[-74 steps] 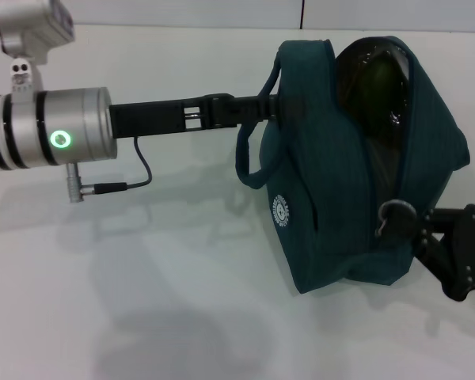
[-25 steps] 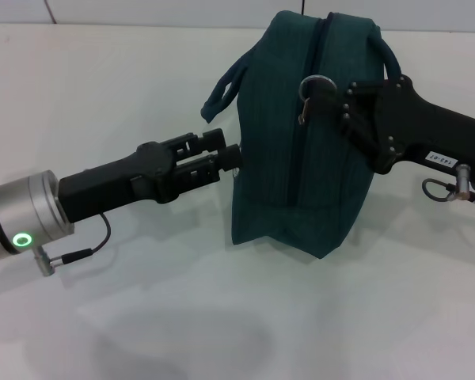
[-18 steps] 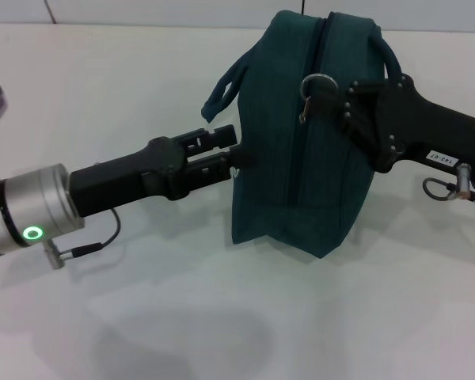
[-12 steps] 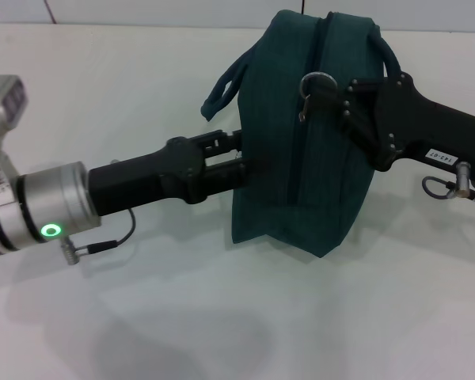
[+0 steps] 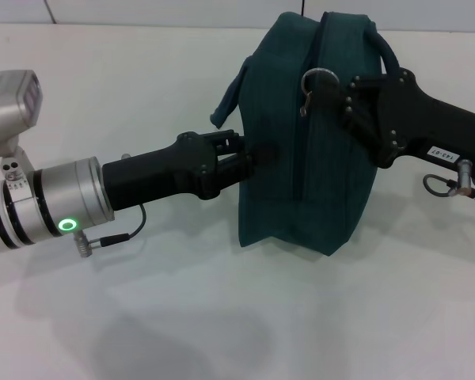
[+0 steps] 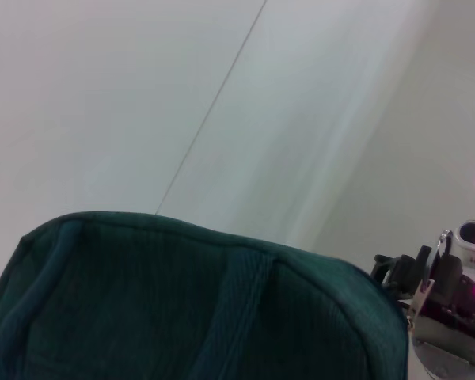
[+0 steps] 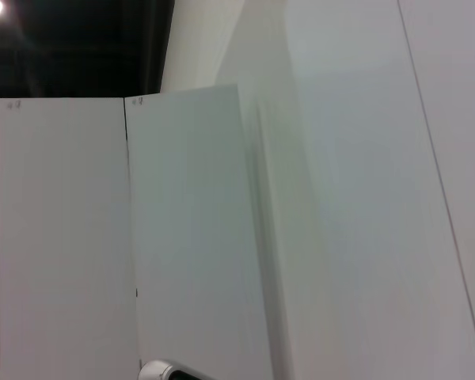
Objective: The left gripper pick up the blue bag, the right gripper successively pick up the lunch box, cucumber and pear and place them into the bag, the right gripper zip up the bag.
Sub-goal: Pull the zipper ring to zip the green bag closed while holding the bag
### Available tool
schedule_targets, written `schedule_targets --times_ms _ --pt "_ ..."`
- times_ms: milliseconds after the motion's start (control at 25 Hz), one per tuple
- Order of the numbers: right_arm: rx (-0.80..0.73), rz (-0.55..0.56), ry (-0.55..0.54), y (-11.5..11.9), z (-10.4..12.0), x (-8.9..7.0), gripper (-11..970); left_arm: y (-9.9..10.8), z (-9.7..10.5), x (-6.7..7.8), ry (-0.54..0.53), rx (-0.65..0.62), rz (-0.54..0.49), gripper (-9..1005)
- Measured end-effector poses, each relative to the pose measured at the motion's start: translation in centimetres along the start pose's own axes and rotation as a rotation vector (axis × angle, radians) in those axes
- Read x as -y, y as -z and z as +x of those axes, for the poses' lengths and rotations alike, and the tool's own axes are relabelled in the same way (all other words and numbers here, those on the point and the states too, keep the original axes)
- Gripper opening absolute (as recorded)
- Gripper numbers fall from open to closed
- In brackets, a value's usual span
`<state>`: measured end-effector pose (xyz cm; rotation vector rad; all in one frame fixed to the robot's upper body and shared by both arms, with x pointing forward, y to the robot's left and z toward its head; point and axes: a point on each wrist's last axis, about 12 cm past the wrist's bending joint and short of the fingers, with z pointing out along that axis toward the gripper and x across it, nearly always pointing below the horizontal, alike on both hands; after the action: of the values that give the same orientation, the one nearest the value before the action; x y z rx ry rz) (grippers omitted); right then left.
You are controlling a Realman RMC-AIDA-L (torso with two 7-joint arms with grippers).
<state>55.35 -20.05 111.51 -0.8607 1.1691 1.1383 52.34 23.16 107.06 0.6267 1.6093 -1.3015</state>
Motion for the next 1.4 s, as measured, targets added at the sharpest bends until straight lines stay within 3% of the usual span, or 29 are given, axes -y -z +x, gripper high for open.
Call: schedule_targets --times_ms 120,440,1080,1400 --pt "0.001 0.000 0.000 0.0 0.0 0.0 6 0.0 0.0 0.1 -0.010 -0.001 0.005 481" --pt "0.006 0.004 0.000 0.0 0.0 0.0 6 -0.2 0.3 0.3 -0.032 -0.034 0.029 240" --pt "0.047 0.057 -0.062 0.2 -0.5 0.6 6 -0.5 0.9 0.8 -0.060 -0.111 0.086 99" --pt "0.037 0.099 -0.087 0.6 -0.3 0.9 6 -0.5 1.1 1.7 -0.087 -0.163 0.187 63"
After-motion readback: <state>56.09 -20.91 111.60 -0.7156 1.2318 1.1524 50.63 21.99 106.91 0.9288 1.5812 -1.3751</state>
